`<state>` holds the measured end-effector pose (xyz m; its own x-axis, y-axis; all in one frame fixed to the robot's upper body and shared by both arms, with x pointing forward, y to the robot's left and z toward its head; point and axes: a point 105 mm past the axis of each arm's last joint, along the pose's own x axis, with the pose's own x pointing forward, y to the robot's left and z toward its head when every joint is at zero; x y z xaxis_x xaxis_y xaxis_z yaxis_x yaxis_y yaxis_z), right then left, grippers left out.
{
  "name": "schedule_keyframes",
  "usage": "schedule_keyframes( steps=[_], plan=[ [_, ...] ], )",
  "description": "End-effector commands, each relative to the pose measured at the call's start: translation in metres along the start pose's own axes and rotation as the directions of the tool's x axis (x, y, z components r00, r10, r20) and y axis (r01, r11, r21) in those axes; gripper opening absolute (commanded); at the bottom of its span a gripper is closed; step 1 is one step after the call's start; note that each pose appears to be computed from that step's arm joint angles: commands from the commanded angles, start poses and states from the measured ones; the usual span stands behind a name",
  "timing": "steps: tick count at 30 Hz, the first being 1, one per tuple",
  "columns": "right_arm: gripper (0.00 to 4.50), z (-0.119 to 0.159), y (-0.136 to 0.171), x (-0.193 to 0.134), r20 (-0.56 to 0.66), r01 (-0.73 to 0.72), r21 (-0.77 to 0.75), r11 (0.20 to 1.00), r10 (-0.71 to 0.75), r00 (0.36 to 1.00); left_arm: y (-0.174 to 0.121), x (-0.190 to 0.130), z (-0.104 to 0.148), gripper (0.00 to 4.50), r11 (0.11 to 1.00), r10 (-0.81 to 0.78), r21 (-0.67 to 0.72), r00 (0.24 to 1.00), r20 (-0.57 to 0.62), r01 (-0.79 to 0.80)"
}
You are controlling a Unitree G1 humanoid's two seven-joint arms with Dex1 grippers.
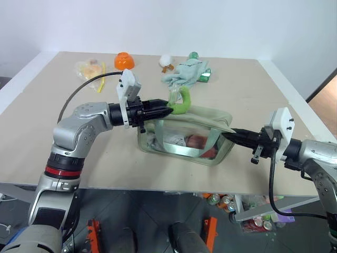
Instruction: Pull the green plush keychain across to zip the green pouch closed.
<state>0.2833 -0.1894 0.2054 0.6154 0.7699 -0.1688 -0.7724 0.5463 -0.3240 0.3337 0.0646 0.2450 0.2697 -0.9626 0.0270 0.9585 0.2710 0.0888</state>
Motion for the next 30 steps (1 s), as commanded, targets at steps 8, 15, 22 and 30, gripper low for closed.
schedule_keyframes(
  steps=[8, 15, 22, 30],
  plan=[
    [0.00, 0.008, -0.002, 0.000, 0.017, -0.007, -0.034, 0.999, 0.007, 1.000, -0.003, -0.034, 0.014, 4.44, 0.991, 0.080, 0.115, 0.996, -0.047, -0.074],
    [0.00, 0.007, -0.002, 0.002, 0.018, -0.020, -0.025, 0.999, 0.020, 1.000, -0.005, -0.046, 0.004, 4.44, 0.967, 0.183, 0.187, 0.982, -0.041, -0.173],
    [0.00, 0.008, -0.005, 0.003, 0.015, -0.029, -0.030, 0.999, 0.030, 0.999, -0.004, -0.037, -0.014, 4.44, 0.961, 0.226, 0.165, 0.974, -0.013, -0.221],
    [0.00, 0.008, -0.006, -0.001, 0.009, -0.022, -0.035, 0.999, 0.022, 1.000, 0.005, -0.048, -0.031, 4.44, 0.960, 0.269, 0.092, 0.963, -0.023, -0.266]
  ],
)
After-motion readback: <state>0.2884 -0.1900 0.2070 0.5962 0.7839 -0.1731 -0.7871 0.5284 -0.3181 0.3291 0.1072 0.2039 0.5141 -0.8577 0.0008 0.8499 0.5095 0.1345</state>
